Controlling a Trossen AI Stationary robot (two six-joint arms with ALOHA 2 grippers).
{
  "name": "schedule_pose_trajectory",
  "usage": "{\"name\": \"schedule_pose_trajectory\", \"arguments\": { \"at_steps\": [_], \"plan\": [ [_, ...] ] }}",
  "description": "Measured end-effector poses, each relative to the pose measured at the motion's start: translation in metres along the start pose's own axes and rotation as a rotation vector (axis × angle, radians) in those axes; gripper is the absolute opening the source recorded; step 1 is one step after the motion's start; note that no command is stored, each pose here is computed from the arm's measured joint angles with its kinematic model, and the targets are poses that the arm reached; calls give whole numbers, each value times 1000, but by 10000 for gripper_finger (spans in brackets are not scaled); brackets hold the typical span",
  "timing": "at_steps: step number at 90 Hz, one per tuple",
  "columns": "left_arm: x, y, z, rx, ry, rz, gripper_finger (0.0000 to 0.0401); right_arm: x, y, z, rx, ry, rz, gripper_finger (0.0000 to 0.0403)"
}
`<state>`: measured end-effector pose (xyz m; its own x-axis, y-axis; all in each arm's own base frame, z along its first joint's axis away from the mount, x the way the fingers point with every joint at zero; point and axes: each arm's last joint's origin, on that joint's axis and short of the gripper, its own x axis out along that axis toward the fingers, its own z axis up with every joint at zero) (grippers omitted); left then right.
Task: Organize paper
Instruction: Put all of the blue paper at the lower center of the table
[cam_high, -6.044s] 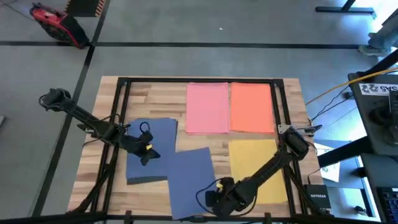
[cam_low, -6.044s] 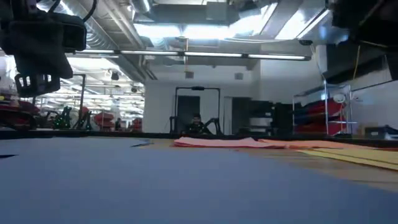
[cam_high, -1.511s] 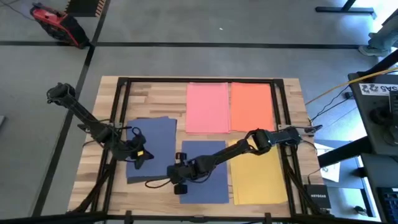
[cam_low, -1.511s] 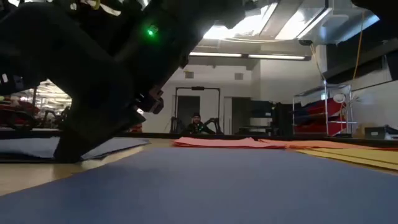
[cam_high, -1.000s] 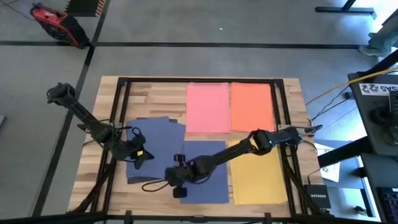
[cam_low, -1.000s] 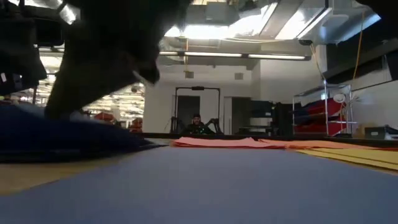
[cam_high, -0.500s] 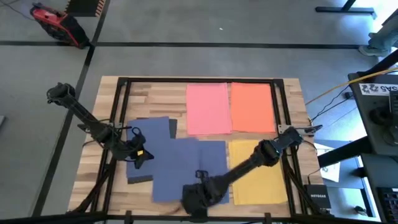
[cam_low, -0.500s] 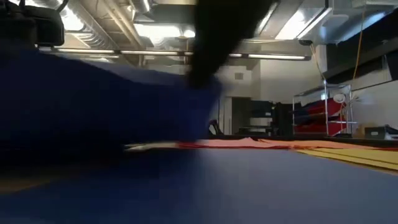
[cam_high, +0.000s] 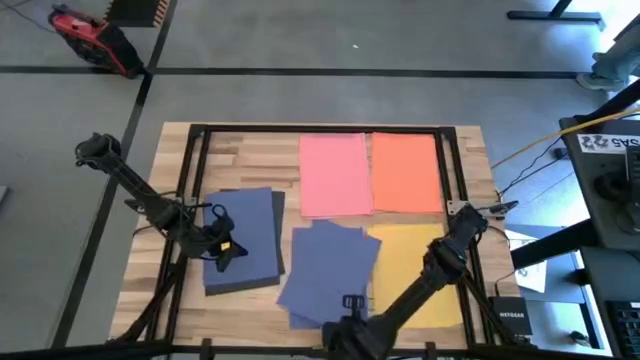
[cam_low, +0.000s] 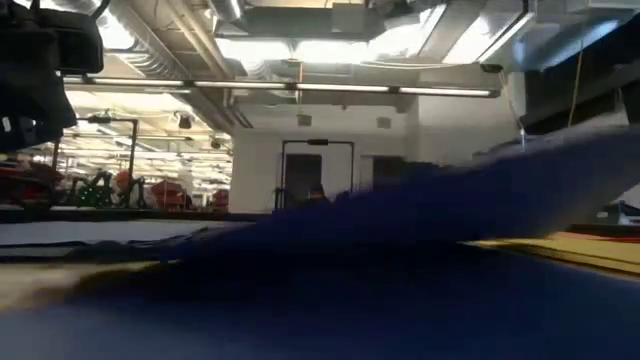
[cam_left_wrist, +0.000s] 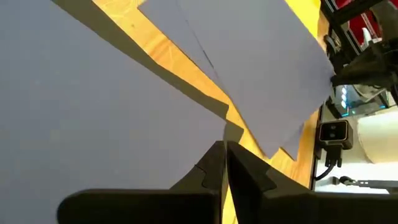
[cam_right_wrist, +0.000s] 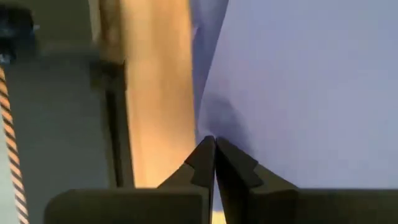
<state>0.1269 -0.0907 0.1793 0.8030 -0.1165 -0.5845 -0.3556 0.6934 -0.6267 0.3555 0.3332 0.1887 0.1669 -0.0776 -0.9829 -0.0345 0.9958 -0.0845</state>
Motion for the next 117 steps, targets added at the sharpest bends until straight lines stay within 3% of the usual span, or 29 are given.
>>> {"name": "schedule_pose_trajectory", "arguments": {
  "at_steps": [25,47,62,90,100,109,117],
  "plan": [
    [0,0,0,8,1,1,0,-1,4,-9,-223,51,4,0],
    [0,1,0,10,2,6,0,0,-5,-3,-243,74,-2,0],
    [0,0,0,2,2,4,0,2,-11,1,-37,72,-17,14],
    [0,0,0,-56,0,-5,0,1,-8,1,348,117,32,100],
    [0,-2,1,-84,-4,-17,0,-1,-1,-9,525,106,-27,72],
    [0,-5,2,-130,-15,-53,0,-2,3,-11,746,-5,-79,15],
    [0,-9,4,-173,-45,-88,0,-1,-4,-5,970,-122,-122,10]
  ]
}}
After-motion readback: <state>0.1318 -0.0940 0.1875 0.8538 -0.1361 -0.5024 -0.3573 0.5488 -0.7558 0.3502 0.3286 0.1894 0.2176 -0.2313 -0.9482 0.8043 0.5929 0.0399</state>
